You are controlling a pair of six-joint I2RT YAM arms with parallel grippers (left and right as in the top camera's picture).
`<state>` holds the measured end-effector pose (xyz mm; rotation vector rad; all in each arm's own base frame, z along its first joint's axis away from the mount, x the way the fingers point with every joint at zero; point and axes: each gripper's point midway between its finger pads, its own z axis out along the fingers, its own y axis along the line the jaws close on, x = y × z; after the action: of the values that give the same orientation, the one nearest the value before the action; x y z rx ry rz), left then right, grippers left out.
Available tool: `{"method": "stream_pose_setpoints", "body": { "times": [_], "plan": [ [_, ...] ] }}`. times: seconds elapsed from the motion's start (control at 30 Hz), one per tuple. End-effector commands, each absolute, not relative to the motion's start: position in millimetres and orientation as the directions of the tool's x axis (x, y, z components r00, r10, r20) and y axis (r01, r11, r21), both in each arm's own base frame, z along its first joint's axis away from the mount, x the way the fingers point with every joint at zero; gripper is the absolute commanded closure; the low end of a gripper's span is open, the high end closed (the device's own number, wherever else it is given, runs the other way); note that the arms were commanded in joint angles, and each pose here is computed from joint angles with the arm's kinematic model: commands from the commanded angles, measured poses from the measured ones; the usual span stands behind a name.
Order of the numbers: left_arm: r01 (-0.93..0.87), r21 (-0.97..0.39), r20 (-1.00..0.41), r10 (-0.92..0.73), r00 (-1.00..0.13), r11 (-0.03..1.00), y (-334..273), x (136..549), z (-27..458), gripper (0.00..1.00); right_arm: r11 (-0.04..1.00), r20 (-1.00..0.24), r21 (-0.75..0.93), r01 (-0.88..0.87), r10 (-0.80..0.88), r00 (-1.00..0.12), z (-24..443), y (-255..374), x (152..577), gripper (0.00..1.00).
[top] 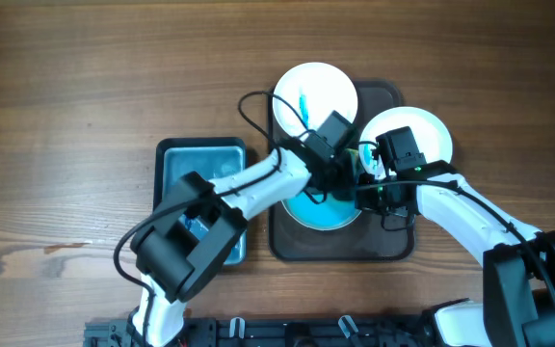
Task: Clean dirty plates on tray and stack at the side
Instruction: 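Scrub the bottom-left plate with the sponge held in the left gripper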
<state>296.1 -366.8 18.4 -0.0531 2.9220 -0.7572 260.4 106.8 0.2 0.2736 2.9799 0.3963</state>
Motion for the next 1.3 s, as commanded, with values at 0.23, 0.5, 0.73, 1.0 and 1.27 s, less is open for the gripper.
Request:
{"method": "stream_pose_setpoints", "body": {
  "times": [0.23,0.5,0.73,1.0,1.27],
  "plan": [
    [-0.086,-0.235,-0.273,-0.151,-0.950,0.968,-277.0,356.6,-5.1,0.96,0.965,-0.050,0.222,0.141,0.156,-0.987,-11.4,102.9,245.3,0.96],
    [-0.128,-0.043,-0.268,-0.135,-0.954,0.991,-226.5,355.1,-9.4,0.96,0.965,-0.050,0.222,0.142,0.156,-0.986,-11.4,102.9,245.3,0.96],
    [-0.076,0.085,-0.088,-0.068,-0.994,0.994,-215.5,297.4,-16.4,0.96,0.965,-0.051,0.222,0.141,0.156,-0.986,-11.4,103.0,245.4,0.96],
    [-0.027,-0.056,0.157,-0.018,-0.987,0.998,-238.0,250.1,-13.2,0.96,0.964,-0.057,0.225,0.140,0.156,-0.986,-11.1,103.5,247.2,0.96],
    [0.138,-0.351,0.106,0.186,-0.977,0.926,-319.3,237.4,-3.5,0.93,0.963,-0.069,0.232,0.140,0.160,-0.985,-10.6,104.5,250.4,0.96]
  ]
}}
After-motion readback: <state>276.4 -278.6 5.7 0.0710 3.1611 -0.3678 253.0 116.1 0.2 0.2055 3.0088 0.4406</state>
